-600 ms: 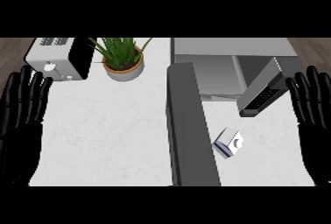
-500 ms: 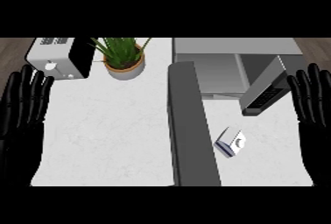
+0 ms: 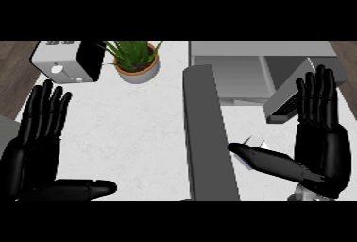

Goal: Pick up the milk, place it into the microwave and close the microwave

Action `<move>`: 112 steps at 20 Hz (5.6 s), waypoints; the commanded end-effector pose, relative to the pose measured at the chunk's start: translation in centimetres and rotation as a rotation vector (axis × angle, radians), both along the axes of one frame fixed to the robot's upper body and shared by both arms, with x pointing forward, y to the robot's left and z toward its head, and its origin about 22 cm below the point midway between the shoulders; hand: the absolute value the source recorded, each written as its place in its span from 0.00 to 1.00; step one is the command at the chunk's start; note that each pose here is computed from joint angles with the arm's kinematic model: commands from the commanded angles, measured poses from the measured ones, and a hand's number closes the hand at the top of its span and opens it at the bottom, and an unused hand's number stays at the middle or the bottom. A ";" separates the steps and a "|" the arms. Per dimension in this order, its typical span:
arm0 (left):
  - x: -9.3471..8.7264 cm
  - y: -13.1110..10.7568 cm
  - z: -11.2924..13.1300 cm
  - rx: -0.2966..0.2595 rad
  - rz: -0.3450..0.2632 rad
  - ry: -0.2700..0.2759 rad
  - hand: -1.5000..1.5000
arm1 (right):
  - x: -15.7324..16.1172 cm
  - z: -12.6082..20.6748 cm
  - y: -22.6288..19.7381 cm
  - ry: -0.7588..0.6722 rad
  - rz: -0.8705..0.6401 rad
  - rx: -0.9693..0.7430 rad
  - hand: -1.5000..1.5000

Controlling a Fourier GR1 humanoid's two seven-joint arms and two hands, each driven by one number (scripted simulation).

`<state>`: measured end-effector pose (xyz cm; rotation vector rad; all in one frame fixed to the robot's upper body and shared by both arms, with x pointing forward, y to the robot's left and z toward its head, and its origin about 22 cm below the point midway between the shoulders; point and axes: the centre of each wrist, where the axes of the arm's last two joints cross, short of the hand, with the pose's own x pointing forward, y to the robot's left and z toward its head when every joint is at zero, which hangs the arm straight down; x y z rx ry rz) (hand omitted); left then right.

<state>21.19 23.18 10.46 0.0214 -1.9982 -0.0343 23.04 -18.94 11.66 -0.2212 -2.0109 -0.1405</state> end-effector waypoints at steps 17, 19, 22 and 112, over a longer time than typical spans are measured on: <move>-5.3 0.2 -0.1 -0.020 0.013 0.022 0.00 | -0.8 -9.4 -0.5 0.165 -0.103 0.020 0.00; -6.4 -1.9 -0.6 -0.026 0.007 0.026 0.00 | -2.1 -11.0 -0.5 0.194 -0.134 -0.002 0.00; -6.5 -2.2 -0.6 -0.006 0.000 0.033 0.00 | -1.8 -11.3 -2.8 0.236 -0.152 0.005 0.00; -8.7 2.6 -1.0 -0.041 -0.032 0.090 0.00 | 18.0 -12.4 -4.4 0.220 -0.029 -0.389 1.00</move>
